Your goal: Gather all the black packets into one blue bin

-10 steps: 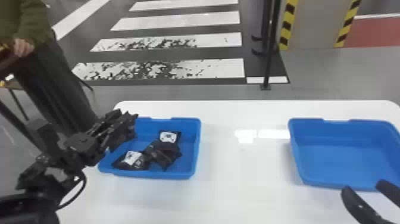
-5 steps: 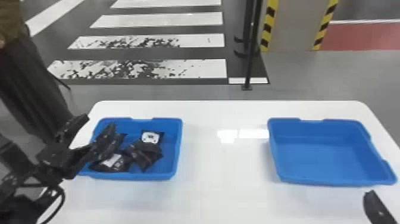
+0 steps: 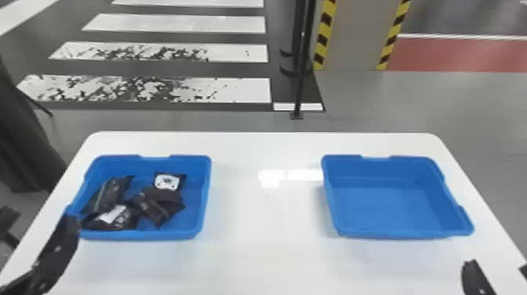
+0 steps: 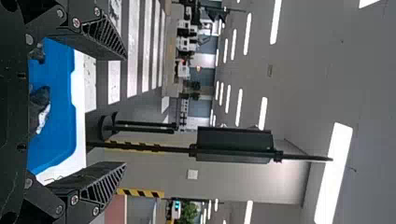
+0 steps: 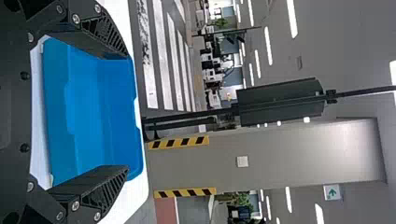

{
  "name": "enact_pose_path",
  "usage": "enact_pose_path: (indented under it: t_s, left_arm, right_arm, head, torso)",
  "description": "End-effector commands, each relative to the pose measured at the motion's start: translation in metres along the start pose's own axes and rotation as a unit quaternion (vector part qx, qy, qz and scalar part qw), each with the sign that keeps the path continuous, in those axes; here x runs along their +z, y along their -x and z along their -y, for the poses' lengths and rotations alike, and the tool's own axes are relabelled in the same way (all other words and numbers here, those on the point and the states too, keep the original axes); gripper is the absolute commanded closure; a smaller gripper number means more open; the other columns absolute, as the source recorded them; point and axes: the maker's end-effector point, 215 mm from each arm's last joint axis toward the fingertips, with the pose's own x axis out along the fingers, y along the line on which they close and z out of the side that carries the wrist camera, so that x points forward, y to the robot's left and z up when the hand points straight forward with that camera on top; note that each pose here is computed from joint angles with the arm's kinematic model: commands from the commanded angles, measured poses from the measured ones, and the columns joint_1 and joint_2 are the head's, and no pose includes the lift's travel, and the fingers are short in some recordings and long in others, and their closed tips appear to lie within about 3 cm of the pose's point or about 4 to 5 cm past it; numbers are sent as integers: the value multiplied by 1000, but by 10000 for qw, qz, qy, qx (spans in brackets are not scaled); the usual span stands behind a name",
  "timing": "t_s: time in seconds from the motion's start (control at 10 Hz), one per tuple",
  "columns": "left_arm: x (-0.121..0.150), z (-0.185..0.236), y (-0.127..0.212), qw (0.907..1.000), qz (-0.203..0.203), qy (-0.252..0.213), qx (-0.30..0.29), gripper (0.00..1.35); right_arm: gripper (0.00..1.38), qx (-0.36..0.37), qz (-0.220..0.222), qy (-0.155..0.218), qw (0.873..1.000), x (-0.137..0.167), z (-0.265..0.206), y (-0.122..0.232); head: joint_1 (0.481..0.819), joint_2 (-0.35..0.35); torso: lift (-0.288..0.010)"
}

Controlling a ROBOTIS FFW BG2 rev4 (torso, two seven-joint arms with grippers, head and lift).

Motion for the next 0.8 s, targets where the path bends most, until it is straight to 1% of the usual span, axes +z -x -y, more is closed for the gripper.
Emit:
enact_pose_path:
  t_s: [0.0,0.1,0.2,0.3,0.4,0.7]
  left_arm:
    - [-7,-2,32,9994,-280,-65,181,256]
    - [-14,0,45,9988,-450,-95,186,263]
    - [-23,-1,54,9976,-646,-148,191,269]
    - [-29,-4,59,9967,-754,-170,260,274]
    - [-30,-7,59,9962,-786,-253,289,274]
    - [-40,0,55,9955,-920,-153,178,275]
  right_arm:
    - [196,24,-143,195,9997,-6,-2,10]
    - [196,42,-225,347,9991,-7,-3,14]
    - [196,32,-228,420,9989,-3,-4,15]
    - [196,46,-201,525,9984,3,-5,14]
    - [196,41,-186,565,9982,6,-5,14]
    - [194,37,-110,562,9984,11,-5,9]
  head:
    - [695,-31]
    - [695,-23]
    - [695,-18]
    - [695,-16]
    - [695,-8]
    - [695,0]
  torso:
    - [-110]
    - [-110]
    - [-110]
    - [-110]
    - [-110]
    - [-110]
